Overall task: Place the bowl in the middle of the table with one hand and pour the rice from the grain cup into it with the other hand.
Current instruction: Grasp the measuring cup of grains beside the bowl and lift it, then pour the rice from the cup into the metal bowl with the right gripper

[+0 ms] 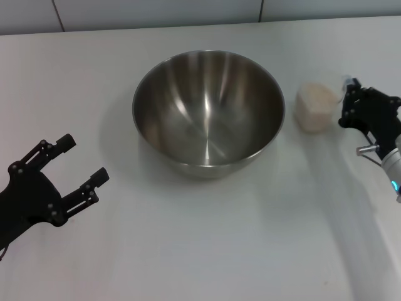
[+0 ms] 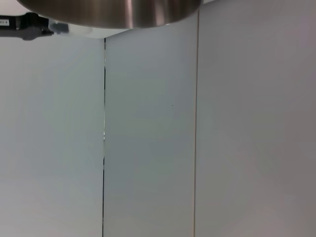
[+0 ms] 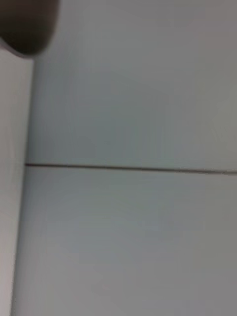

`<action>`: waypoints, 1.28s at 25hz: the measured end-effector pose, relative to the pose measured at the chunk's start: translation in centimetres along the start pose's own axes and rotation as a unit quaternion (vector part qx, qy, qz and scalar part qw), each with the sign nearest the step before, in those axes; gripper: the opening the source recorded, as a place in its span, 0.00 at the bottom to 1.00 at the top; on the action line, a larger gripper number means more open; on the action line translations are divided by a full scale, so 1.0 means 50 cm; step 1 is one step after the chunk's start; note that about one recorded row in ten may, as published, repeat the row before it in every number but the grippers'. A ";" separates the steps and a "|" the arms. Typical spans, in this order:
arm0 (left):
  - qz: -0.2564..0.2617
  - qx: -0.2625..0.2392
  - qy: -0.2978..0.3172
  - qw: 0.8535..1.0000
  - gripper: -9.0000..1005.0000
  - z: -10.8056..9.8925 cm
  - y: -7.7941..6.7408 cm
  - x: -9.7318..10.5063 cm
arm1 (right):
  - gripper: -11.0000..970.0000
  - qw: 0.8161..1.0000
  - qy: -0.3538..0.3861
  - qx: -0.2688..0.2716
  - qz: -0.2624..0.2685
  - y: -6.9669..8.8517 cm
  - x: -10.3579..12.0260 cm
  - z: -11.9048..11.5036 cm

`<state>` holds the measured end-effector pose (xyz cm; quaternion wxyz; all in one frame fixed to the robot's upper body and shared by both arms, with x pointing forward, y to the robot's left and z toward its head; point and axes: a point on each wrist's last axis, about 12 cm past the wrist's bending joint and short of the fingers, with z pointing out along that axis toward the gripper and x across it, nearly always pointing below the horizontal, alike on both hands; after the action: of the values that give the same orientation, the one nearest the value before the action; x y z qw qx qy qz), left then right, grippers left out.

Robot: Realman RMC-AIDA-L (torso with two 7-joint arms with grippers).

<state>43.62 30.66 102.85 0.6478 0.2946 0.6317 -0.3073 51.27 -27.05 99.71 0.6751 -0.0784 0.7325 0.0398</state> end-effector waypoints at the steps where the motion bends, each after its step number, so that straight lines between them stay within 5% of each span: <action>1: 0.000 0.000 0.000 1.000 0.84 0.000 0.000 0.000 | 0.02 1.000 -0.007 0.005 0.004 -0.001 -0.002 -0.002; 11: 0.000 0.002 0.002 1.000 0.83 0.000 -0.001 0.001 | 0.02 0.994 -0.102 0.025 0.021 -0.020 -0.059 0.017; 25: 0.000 0.002 0.002 1.000 0.83 0.000 -0.001 0.001 | 0.02 0.992 -0.123 0.008 0.020 -0.015 -0.087 0.050; 32: -0.001 0.000 0.008 1.000 0.83 0.000 0.000 0.003 | 0.02 0.987 -0.124 -0.094 0.036 0.030 -0.105 0.075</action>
<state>43.63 30.68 102.68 0.6428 0.2965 0.6370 -0.3052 55.08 -24.64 104.52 0.7482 -0.1098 0.6387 0.1419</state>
